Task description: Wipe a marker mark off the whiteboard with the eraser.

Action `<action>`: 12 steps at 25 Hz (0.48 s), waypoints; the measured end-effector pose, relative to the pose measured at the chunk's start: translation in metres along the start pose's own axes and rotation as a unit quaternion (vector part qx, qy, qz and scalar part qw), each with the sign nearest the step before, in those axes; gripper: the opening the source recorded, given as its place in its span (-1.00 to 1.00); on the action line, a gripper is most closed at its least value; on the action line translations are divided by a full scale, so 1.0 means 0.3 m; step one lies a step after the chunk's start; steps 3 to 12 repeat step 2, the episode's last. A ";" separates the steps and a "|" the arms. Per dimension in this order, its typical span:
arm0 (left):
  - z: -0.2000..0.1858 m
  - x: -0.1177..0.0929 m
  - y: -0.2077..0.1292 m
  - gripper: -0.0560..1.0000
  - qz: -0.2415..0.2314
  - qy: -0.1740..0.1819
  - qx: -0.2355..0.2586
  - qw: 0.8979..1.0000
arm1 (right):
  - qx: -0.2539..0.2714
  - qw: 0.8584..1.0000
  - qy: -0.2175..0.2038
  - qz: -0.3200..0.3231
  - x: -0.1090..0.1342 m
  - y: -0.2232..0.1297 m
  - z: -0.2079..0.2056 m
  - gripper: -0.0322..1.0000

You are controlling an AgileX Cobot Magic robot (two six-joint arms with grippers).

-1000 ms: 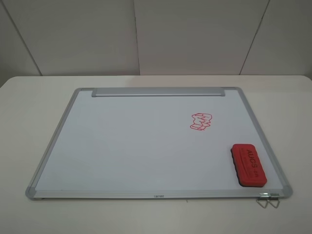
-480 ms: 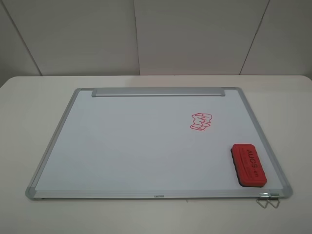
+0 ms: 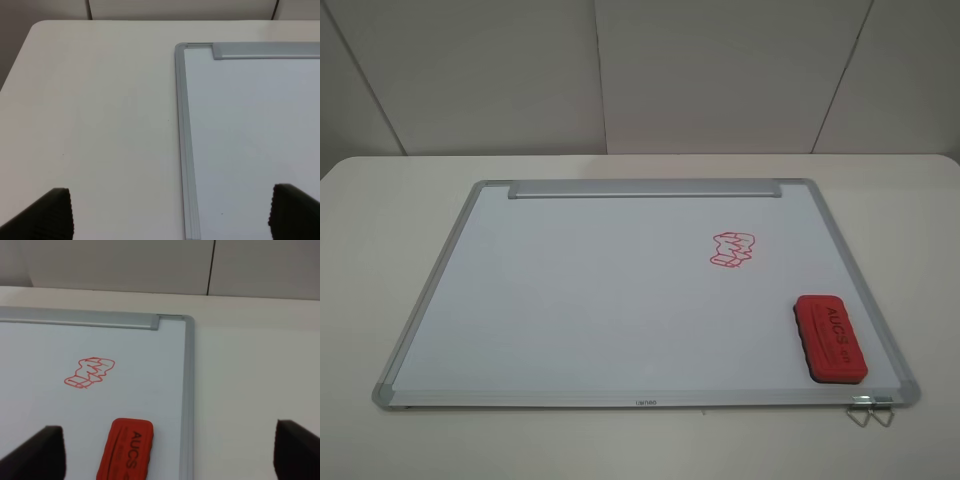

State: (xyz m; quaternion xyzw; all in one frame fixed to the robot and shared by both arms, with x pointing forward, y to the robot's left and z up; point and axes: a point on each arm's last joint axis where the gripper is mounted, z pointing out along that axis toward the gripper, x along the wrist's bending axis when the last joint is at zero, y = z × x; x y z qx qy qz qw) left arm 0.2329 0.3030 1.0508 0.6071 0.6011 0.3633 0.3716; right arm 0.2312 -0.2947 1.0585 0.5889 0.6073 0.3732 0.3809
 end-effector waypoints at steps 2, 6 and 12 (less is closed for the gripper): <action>0.000 0.000 0.000 0.58 0.000 0.000 0.000 1.000 | 0.000 1.000 0.000 0.000 0.000 0.000 0.000 0.50; 0.000 0.000 0.000 0.58 0.000 0.000 0.000 1.000 | 0.000 1.000 0.000 0.000 0.000 0.000 0.000 0.50; 0.000 0.000 0.000 0.58 0.000 0.000 0.000 1.000 | 0.000 1.000 0.000 0.000 0.000 0.000 0.000 0.50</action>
